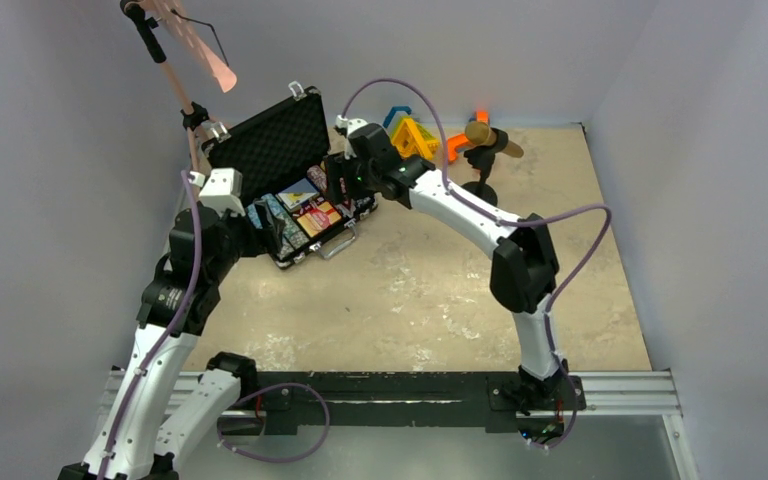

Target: Pack up texas hold em set

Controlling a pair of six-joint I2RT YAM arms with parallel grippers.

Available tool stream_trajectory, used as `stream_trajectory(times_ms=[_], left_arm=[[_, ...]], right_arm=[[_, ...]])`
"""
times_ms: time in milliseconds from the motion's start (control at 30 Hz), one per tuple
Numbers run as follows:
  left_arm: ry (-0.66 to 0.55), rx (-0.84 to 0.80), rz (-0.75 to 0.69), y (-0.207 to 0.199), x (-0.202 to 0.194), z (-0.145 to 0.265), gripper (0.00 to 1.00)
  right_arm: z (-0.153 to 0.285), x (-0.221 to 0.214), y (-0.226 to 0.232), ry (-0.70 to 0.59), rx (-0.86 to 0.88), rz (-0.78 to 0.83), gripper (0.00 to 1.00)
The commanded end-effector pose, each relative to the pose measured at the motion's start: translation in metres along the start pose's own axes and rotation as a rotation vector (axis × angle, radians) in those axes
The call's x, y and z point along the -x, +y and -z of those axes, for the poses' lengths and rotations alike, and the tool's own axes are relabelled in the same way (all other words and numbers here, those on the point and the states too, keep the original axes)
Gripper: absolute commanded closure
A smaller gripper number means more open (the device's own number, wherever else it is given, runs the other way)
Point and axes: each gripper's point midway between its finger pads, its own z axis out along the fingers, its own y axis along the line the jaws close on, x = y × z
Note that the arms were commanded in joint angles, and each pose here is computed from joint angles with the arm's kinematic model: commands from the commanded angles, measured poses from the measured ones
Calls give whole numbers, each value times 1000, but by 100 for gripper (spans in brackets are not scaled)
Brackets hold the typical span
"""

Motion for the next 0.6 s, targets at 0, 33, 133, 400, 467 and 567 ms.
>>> stream_trajectory(times_ms=[0,33,133,400,467,567], left_arm=[[-82,35,-16,7,16,3,17],[-87,38,-17,8,17,4,17],[-92,42,-20,8,18,5,17],[-108,50,-22,10,21,8,17],[-116,51,-23,10,23,9,17],[-121,58,-24,12,23,10,17]], right_arm=[[-24,49,38,-143,107,-100,56],[-32,52,42,-155,119,-111,57],[-50,60,57,-191,170,-155,56],[-95,72,70,-256,208,-288,57],[-104,75,72,-271,208,-322,58],[-115,79,72,-303,220,-382,58]])
